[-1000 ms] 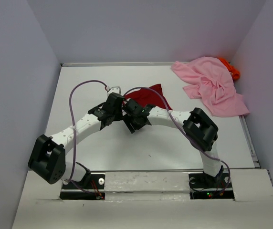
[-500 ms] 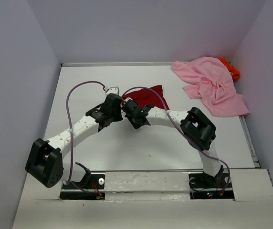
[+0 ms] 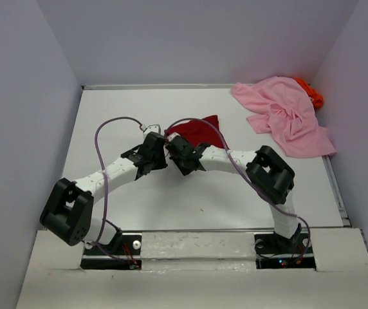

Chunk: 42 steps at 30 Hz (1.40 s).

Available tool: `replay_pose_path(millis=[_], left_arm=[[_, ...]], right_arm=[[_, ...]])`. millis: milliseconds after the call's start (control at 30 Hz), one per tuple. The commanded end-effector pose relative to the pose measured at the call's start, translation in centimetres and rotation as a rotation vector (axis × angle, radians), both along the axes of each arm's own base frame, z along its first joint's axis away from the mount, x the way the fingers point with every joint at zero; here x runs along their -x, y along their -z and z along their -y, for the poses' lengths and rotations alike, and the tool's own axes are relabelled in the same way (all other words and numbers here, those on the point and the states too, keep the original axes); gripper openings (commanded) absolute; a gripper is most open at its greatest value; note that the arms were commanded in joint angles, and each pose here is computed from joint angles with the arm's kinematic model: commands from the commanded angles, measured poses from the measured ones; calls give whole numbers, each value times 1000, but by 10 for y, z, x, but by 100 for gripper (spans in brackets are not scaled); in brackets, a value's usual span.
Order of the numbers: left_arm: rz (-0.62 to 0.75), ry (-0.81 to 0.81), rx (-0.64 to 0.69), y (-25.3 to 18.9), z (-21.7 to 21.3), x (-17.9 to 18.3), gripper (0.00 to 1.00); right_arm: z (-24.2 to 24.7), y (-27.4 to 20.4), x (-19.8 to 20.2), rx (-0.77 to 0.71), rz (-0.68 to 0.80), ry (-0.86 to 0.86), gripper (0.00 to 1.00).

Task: Fold and stack the t-shirts
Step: Neatly place the folded tshirt to the corner

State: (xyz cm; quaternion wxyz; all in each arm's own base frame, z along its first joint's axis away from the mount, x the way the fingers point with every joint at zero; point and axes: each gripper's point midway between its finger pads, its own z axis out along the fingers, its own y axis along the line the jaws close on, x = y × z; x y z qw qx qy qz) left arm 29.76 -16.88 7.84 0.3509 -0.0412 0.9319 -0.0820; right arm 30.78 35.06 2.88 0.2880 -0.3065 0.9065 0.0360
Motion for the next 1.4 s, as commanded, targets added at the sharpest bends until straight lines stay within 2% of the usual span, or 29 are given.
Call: replay_pose_path(millis=[0, 167, 267, 333, 433, 600, 767, 1067, 1367], left_arm=[[22, -15, 104, 4, 17, -10, 36], [78, -19, 328, -5, 36, -9, 40], [79, -44, 389, 4, 28, -10, 41], [88, -26, 486, 0, 30, -11, 41], [49, -33, 546, 14, 25, -2, 43], [88, -10, 587, 10, 27, -8, 44], [150, 6, 705, -1, 33, -14, 45], [155, 11, 778, 7, 41, -26, 45], [207, 73, 843, -13, 49, -30, 47]], right_arm=[[4, -16, 5, -6, 18, -15, 0], [5, -25, 5, -11, 31, -18, 0], [6, -30, 4, -16, 39, -15, 0], [9, -35, 1, -21, 45, -5, 0], [10, -40, 2, -28, 50, -8, 0], [10, -47, 3, -39, 53, -11, 0], [13, -42, 6, -25, 40, -16, 0], [13, -39, 7, -18, 32, -18, 0], [16, -36, 7, 1, 30, -20, 0]])
